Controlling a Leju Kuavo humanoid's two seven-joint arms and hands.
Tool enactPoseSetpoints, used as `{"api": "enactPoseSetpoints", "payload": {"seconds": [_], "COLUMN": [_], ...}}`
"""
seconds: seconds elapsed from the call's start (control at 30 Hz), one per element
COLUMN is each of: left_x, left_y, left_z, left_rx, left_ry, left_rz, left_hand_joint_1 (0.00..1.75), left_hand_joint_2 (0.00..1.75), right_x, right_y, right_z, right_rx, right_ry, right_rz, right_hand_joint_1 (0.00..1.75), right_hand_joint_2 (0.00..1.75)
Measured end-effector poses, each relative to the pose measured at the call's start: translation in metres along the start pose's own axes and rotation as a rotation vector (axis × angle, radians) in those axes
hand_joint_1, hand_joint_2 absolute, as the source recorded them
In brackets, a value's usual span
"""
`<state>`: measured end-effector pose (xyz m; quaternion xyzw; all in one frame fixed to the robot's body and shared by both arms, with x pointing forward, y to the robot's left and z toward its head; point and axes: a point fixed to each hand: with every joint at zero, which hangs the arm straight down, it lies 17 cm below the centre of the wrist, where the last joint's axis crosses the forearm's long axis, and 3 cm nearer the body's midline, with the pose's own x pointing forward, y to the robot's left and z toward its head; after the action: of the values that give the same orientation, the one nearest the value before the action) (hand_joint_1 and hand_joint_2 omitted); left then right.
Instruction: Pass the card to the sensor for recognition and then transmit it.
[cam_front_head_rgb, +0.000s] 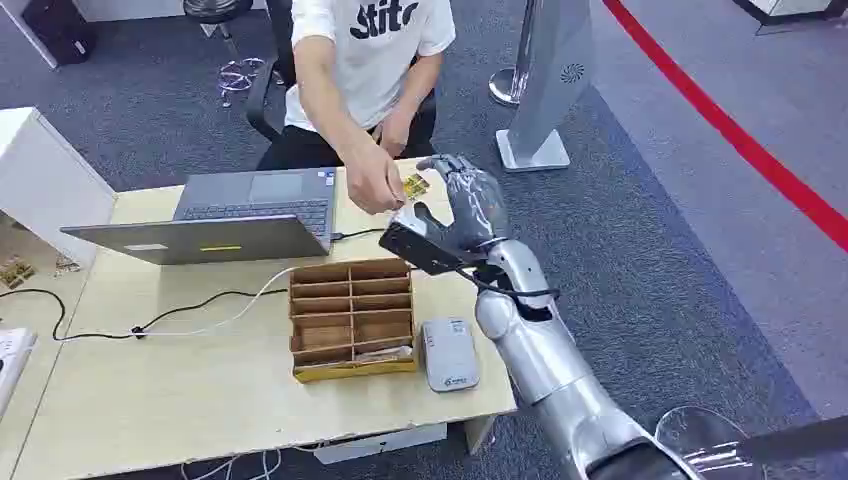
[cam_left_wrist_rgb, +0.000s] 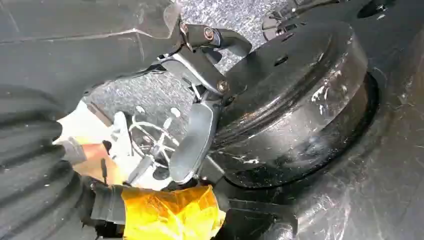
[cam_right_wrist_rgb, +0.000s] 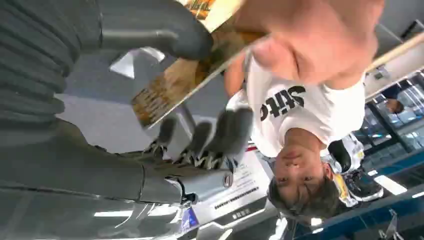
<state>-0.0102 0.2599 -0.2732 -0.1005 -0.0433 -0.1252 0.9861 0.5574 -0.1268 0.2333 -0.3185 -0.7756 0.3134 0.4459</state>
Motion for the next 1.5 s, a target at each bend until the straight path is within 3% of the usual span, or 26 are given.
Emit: {"api": "enactPoseSetpoints", "payload": {"seconds": [0.43,0.57,1.07,1.5], "left_x": [-0.008,-0.015,-0.019,-0.026], "left_y": [0.015,0.015,0.002,-0.011], "left_z": [0.004,0.004,0.002,0.000], "left_rx": [-0.001,0.000,-0.004,0.010], "left_ry": [0.038,0.048,0.029,0.022], "left_rz": [-0.104,-0.104,-0.049,0.027], "left_hand_joint_1": [0.00,0.00,0.00,0.00], "left_hand_joint_2": [1.75,1.75,1.75,1.75], "right_x": [0.022,0.038,0.038,0.006], "right_y": [-0.014,-0.020,-0.009,-0.015], "right_z": [-0.067,-0.068,0.025,0.130], "right_rx": [0.040,-0.005,-0.096,-0.151], "right_ry": [-0.088,-0.158,-0.233,-0.135], "right_rz": [0.290,0.283,0.156,0.006], "right_hand_joint_1": [1.75,1.75,1.75,1.75], "right_hand_joint_2": [1.75,1.75,1.75,1.75]}}
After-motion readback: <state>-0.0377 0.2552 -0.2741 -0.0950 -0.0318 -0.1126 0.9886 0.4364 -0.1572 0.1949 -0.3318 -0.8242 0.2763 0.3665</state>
